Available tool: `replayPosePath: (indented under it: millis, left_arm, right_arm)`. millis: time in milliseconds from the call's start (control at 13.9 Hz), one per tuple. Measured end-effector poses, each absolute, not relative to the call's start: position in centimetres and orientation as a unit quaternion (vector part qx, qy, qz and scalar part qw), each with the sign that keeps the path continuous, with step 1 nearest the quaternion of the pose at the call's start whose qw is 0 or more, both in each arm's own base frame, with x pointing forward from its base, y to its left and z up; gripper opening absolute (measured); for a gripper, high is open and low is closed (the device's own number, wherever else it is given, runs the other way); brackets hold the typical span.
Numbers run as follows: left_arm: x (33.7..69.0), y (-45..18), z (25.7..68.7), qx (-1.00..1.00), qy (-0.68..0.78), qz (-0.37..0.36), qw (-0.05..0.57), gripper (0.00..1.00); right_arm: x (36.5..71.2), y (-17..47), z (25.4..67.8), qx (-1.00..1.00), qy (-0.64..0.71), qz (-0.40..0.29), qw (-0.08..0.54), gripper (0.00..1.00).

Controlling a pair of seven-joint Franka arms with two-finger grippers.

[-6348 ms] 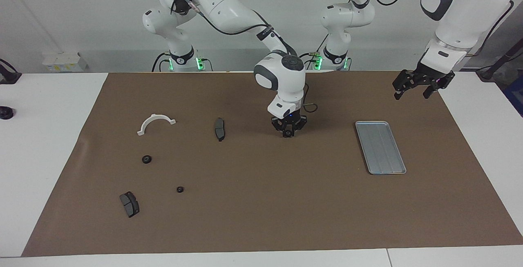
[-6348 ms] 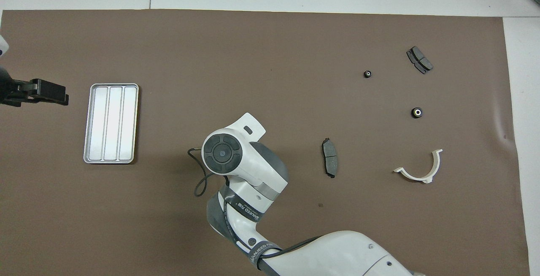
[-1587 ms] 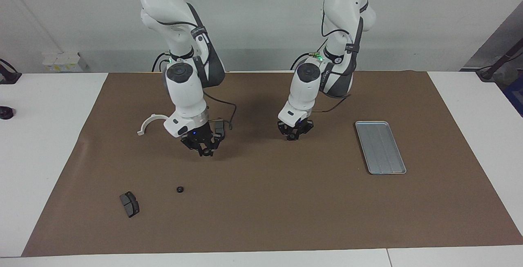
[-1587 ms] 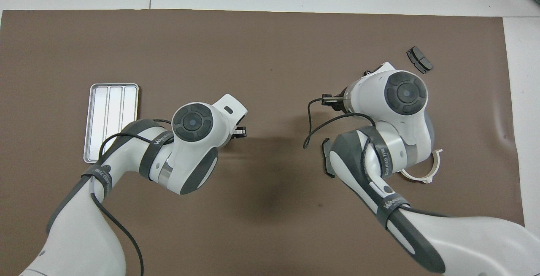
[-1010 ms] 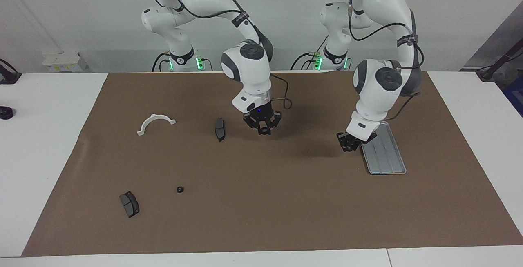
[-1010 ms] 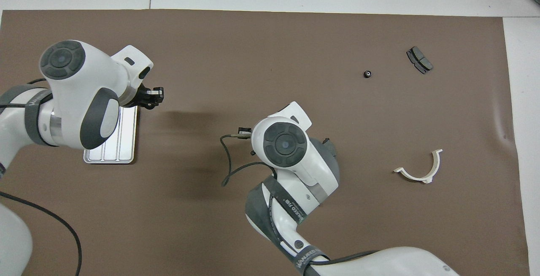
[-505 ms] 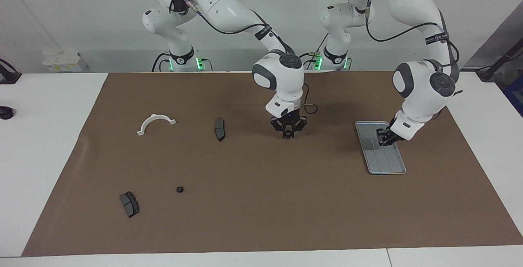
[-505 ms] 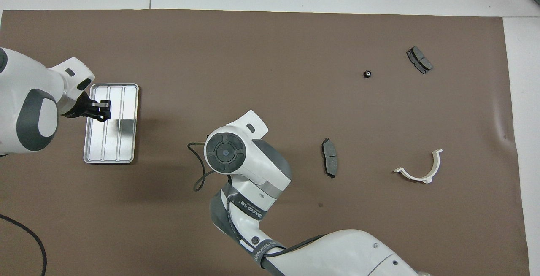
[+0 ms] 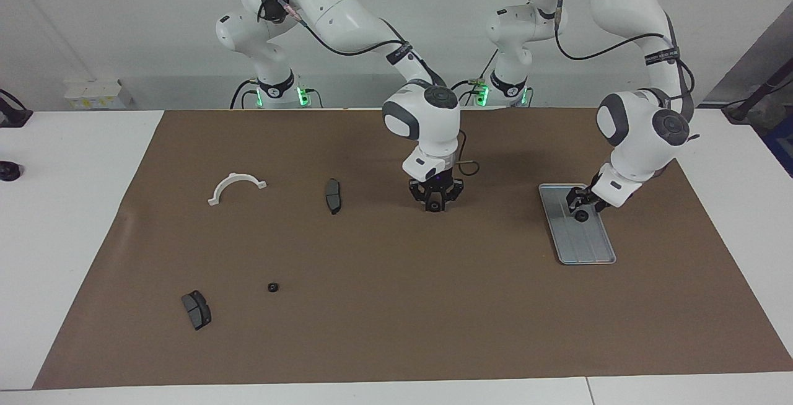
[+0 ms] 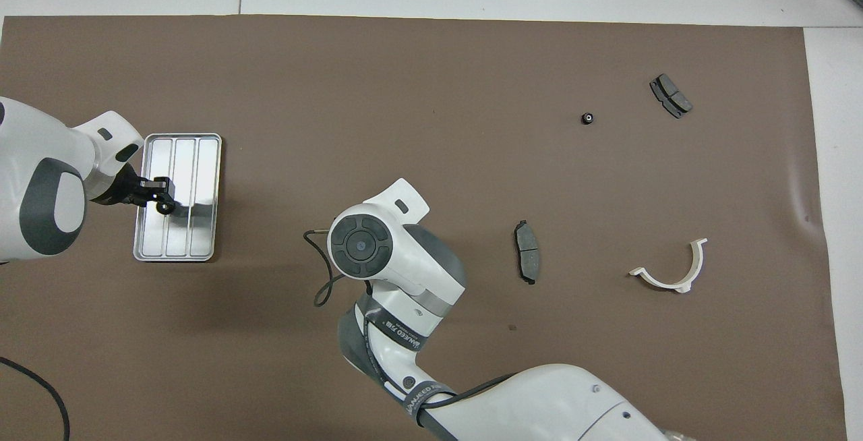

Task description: Pick bearing gear from pile to tray

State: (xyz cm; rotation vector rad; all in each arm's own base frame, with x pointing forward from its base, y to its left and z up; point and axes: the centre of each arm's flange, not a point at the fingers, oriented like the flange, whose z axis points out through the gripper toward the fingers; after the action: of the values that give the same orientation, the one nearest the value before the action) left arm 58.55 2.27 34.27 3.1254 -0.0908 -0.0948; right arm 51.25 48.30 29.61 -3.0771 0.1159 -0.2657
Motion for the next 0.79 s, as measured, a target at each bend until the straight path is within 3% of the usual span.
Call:
replayPosePath:
  millis: [72, 289, 793]
  left_arm:
    - [58.9, 1.9, 34.7, 0.999, -0.03, -0.023, 0.011, 0.97]
    - [60.3, -2.2, 36.8, 0.998, -0.035, 0.012, 0.043, 0.94]
    - [58.1, -22.9, 35.9, 0.998, -0.014, 0.016, 0.054, 0.9]
  right_arm:
    - [51.5, 48.2, 29.8, -0.995, 0.039, -0.088, 0.027, 0.68]
    - [53.5, 46.2, 31.6, -0.993, 0.059, -0.102, 0.032, 0.99]
    - [61.0, 33.8, 36.4, -0.988, 0.079, -0.13, 0.024, 1.0]
